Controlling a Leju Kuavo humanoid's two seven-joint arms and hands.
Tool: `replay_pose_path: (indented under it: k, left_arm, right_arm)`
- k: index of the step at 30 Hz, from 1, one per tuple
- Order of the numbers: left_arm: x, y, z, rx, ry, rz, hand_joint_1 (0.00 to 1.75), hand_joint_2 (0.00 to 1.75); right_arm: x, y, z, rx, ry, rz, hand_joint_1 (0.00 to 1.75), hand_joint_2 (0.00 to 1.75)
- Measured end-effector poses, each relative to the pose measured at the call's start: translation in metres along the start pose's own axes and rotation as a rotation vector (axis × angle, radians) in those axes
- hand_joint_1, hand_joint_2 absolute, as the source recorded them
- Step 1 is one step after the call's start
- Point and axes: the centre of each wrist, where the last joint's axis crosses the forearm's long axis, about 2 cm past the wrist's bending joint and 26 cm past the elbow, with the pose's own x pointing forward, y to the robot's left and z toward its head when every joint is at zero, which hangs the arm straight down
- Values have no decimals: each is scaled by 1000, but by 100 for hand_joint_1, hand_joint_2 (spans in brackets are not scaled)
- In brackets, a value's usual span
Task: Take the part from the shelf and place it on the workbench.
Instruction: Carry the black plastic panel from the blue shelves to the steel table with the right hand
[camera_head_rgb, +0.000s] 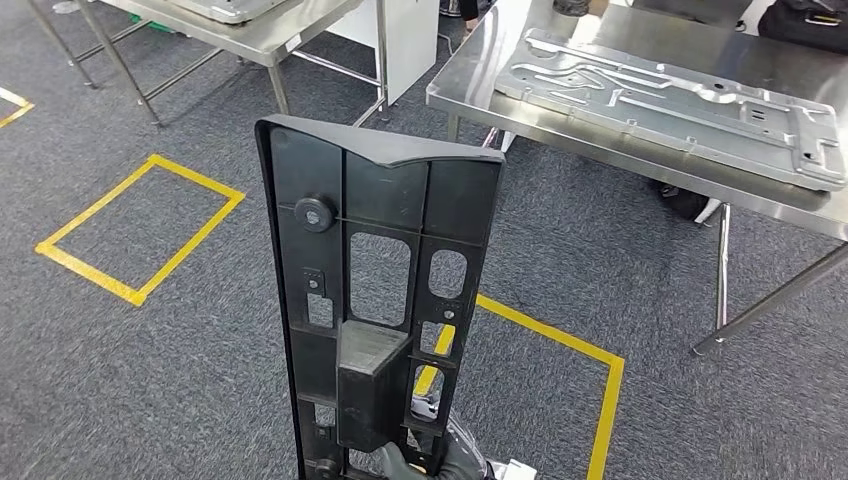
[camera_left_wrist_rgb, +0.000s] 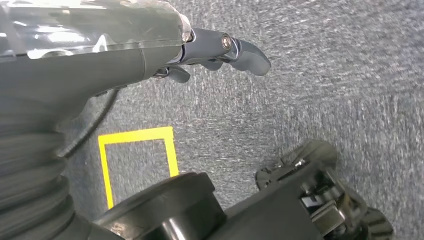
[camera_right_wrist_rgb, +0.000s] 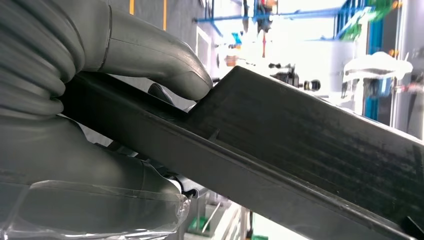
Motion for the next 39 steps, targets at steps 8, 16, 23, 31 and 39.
replay_pose_path:
  k: [8, 16, 23, 31, 39]
  left_arm:
    - [2, 1, 0, 2, -5, 0, 0, 175]
    - [0, 0, 0, 0, -4, 1, 0, 175]
    - [-1, 2, 0, 3, -1, 0, 0, 175]
    - [0, -1, 0, -2, -2, 2, 0, 175]
    - [2, 1, 0, 2, -6, 2, 0, 175]
  right_arm:
    - [0, 0, 0, 1, -1, 1, 175, 175]
    - [0, 0, 0, 0, -2, -2, 175, 175]
    - [0, 1, 0, 1, -3, -2, 175, 175]
    - [0, 0, -1, 2, -5, -1, 175, 175]
    - [0, -1, -1, 4, -4, -1, 175, 175]
